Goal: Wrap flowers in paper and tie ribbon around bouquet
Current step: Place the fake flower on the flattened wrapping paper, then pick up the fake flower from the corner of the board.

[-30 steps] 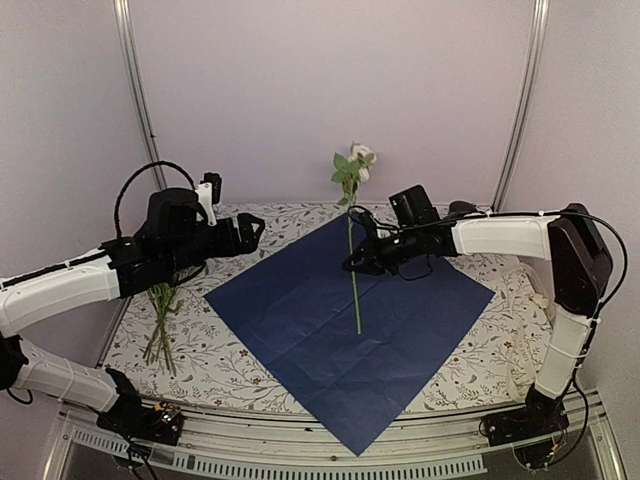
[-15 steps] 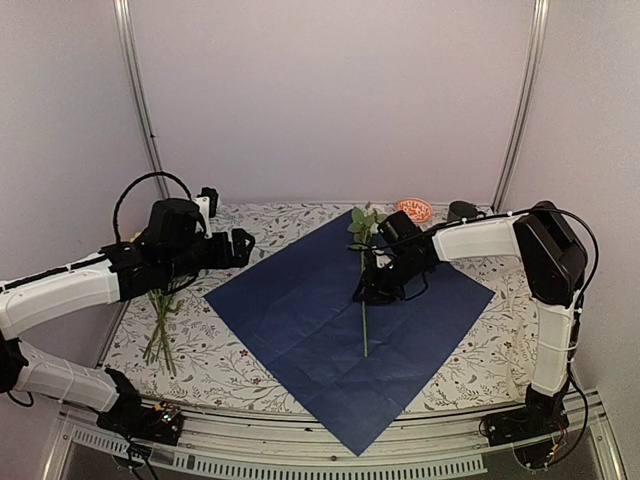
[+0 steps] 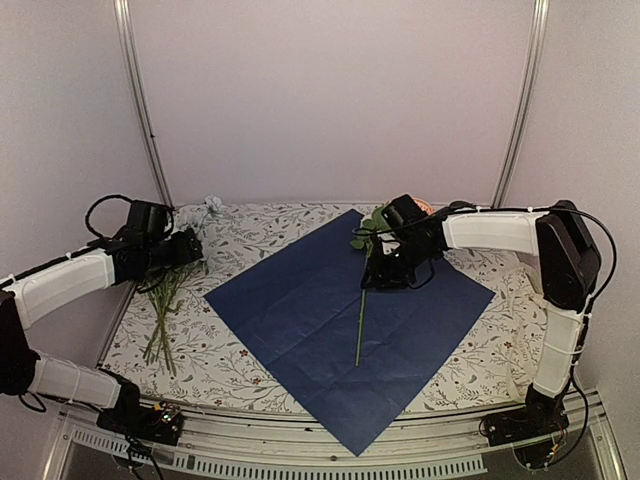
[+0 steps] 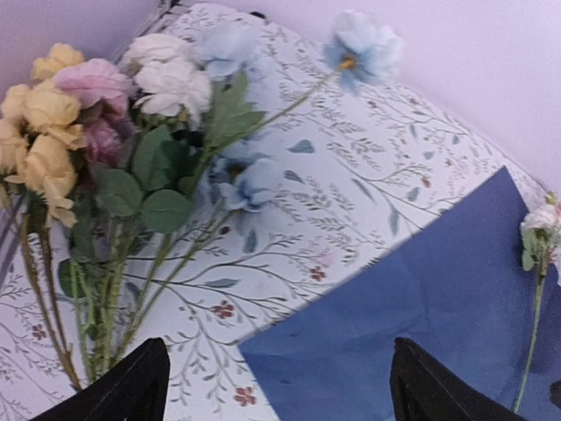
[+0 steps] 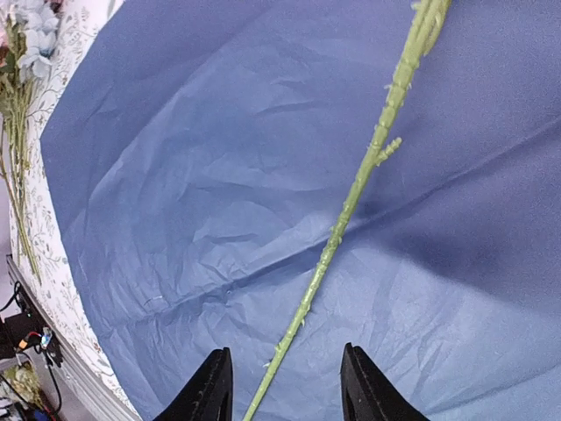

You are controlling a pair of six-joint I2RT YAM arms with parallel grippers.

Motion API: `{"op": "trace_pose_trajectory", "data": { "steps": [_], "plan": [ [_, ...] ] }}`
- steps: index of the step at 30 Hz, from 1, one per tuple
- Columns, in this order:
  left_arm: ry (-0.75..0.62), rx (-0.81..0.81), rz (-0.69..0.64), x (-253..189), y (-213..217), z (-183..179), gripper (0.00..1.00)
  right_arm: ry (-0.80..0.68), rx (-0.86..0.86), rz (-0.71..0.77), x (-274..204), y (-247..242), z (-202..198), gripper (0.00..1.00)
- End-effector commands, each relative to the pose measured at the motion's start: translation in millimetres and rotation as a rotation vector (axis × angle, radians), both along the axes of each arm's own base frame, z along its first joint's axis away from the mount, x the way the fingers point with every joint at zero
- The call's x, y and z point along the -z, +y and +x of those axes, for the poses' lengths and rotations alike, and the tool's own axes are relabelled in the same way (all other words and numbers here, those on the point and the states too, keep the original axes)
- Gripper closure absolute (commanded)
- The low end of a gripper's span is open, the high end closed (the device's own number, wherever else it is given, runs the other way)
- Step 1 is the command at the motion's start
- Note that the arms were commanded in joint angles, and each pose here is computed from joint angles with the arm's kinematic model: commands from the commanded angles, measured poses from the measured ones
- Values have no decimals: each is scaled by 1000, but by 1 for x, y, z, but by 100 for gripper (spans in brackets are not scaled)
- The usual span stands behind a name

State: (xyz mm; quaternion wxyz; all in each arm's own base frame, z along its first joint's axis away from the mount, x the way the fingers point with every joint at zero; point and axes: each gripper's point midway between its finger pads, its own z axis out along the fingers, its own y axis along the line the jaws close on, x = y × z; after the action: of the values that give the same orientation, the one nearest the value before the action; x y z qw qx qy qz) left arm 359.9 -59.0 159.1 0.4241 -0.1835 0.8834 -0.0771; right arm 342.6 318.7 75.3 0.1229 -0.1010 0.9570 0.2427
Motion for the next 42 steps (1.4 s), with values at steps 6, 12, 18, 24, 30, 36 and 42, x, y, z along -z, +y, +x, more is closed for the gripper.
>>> {"op": "trace_pose_trajectory", "data": {
  "steps": [6, 12, 18, 24, 30, 36, 42],
  "plan": [
    [131, -385, -57, 53, 105, -20, 28, -161, -138, -65, -35, -14, 2, 55],
    [218, -456, -65, 82, 130, -28, 23, -177, -204, -76, -30, -16, 0, 54],
    [265, -438, -72, 104, 128, -29, 23, -138, -243, -40, -31, -15, 0, 54],
    [294, -432, -78, 121, 131, -25, 65, -126, -248, -82, -30, -24, -1, 54],
    [239, -425, -21, 92, 139, -20, 100, -133, -198, -76, -36, -25, 3, 54],
    [99, -439, 138, 25, 142, -27, 100, -131, -149, -60, -52, -26, 5, 54],
    [-207, -306, 87, -65, 101, -22, 100, -177, -169, -7, -90, -15, 8, 54]
  ]
}}
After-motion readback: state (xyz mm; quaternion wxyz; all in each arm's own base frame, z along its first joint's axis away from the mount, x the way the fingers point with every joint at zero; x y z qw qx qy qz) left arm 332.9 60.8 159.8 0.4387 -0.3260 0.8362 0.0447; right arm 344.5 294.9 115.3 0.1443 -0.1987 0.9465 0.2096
